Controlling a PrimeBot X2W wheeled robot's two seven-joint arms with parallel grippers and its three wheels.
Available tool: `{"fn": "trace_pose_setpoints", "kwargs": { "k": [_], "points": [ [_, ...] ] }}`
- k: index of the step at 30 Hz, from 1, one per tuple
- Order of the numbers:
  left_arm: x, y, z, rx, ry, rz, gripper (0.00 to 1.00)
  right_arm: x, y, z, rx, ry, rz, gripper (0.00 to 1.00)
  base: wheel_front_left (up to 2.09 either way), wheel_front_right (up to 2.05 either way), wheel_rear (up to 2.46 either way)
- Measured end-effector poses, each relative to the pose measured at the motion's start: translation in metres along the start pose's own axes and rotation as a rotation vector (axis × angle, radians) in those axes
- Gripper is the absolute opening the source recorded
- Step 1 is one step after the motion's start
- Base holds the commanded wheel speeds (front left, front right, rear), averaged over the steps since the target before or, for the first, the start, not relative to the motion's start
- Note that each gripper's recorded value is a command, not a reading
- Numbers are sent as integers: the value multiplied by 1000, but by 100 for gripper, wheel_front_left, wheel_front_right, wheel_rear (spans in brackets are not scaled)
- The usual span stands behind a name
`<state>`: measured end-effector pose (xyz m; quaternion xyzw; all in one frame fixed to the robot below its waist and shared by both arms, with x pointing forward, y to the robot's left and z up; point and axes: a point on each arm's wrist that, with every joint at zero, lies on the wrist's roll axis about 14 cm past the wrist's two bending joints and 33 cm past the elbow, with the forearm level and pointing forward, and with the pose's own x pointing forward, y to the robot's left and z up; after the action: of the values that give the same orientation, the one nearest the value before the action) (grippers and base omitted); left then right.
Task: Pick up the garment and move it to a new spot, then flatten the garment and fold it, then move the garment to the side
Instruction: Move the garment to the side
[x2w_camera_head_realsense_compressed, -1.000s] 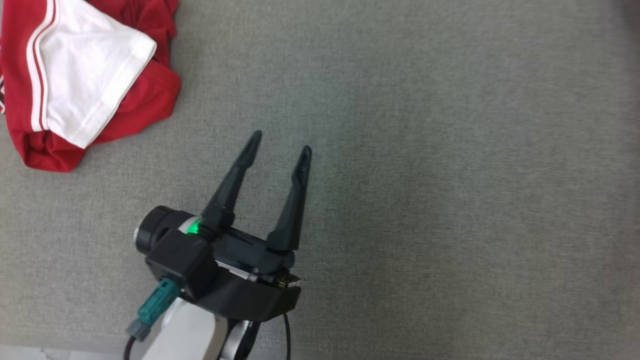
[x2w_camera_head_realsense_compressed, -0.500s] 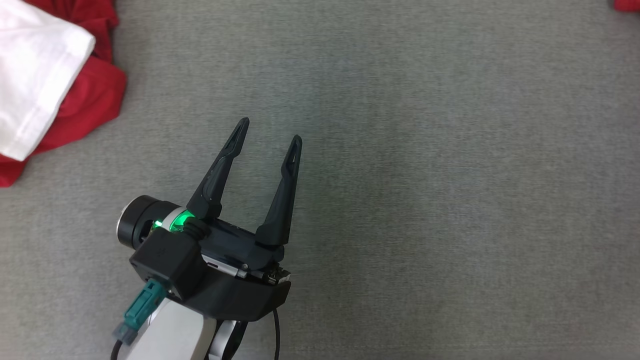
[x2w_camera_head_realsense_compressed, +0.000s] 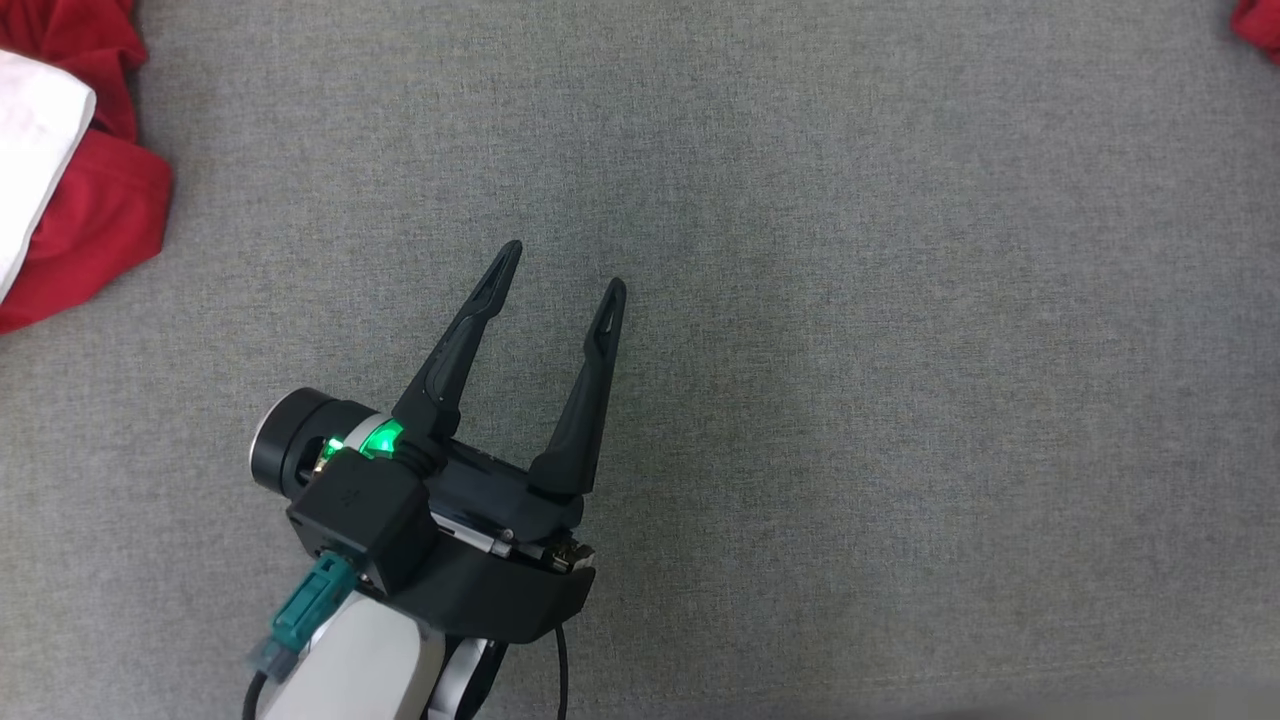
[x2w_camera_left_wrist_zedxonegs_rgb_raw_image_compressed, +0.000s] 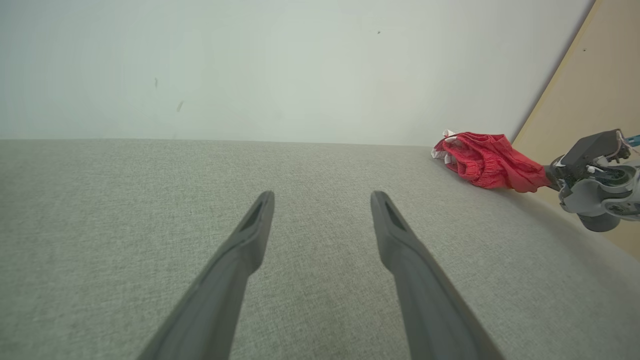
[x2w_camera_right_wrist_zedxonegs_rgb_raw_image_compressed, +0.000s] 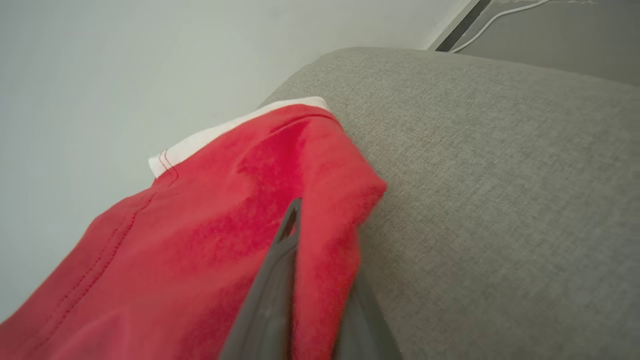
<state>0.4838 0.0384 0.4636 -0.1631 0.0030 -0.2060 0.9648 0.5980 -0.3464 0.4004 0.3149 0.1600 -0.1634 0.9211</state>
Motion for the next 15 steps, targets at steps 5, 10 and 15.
{"fn": "trace_pose_setpoints", "kwargs": {
  "k": [5,10,15],
  "points": [
    [3,-4,4,3,-10,-10,100,-4,-3,-5,-20,-1,-14,100,0,0,0],
    [2,-7,6,9,-9,-13,100,-13,-9,-2,-106,-8,-25,100,0,0,0],
    [2,-13,13,13,-23,-26,100,-26,-22,-1,-149,-2,-51,100,0,0,0]
  ]
}}
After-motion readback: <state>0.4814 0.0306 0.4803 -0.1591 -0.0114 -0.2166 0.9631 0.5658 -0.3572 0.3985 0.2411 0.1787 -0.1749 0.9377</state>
